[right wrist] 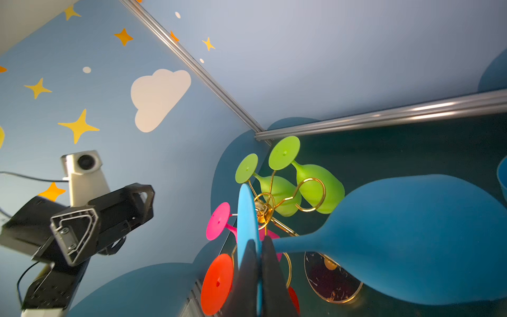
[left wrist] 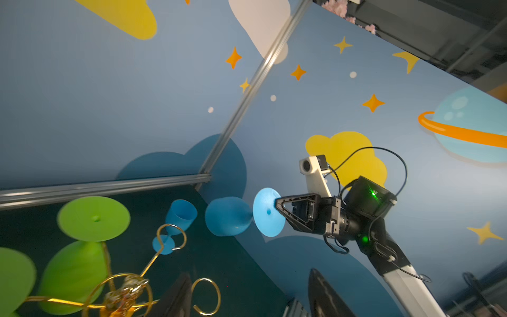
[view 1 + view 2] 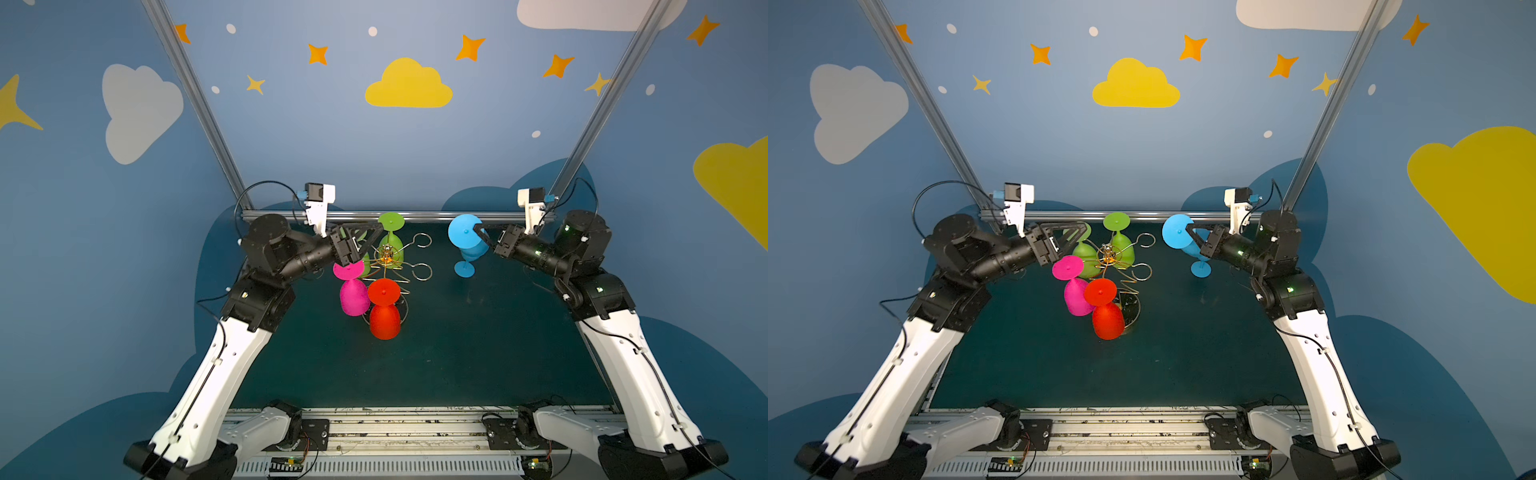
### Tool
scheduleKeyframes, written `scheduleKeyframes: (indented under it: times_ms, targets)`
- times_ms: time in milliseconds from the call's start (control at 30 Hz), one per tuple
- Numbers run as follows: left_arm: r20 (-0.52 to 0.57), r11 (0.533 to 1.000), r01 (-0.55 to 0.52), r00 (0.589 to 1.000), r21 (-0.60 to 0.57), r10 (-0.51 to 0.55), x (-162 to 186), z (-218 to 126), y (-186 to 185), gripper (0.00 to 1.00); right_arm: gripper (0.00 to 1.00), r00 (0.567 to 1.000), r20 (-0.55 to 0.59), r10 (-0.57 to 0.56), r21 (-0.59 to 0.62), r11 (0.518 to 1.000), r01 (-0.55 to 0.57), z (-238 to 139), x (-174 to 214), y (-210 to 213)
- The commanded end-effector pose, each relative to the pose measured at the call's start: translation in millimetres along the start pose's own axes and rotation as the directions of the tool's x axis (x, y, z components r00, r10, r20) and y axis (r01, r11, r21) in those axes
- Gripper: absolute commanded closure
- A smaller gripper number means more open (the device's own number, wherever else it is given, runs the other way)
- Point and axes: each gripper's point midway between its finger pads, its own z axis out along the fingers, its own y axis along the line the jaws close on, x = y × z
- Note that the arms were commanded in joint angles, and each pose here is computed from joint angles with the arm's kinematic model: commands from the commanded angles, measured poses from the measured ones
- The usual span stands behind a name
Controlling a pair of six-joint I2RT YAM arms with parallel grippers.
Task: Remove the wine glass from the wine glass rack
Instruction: 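Lift the blue glass toward the left gripper while the left gripper reaches toward its foot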
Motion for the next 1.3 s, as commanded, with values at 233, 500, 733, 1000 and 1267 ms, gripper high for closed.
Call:
scheduleKeyframes:
  times_ms: [233,500,733,1000,1267]
  targets:
    - [-0.241,0.929,0.129,0.969,0.347,-0.045,9.8,37.6,-48.3,0.36,1.00,0.981,-0.003,-0.191,-0.177,0.966,0.188,3.4,-14.0,55.9]
    - [-0.295,0.914,0.148,0.955,0.378,-0.033,20.1,66.2,-49.7,0.37,1.00,0.979,-0.030,-0.202,-0.249,0.950,0.188,14.8,-6.4,74.5]
    - [-0.323,0.908,0.159,0.946,0.389,-0.028,26.9,78.2,-50.0,0.39,1.00,0.982,-0.049,-0.183,-0.284,0.945,0.162,20.5,0.6,80.9]
    - [-0.339,0.904,0.164,0.941,0.394,-0.023,31.4,80.3,-52.2,0.46,1.00,0.983,-0.051,-0.174,-0.278,0.948,0.154,21.6,4.1,81.5]
    - [-0.275,0.928,0.080,0.961,0.363,0.025,20.1,59.3,-60.6,0.37,1.00,0.983,-0.025,-0.183,-0.160,0.971,0.177,16.8,1.5,62.7]
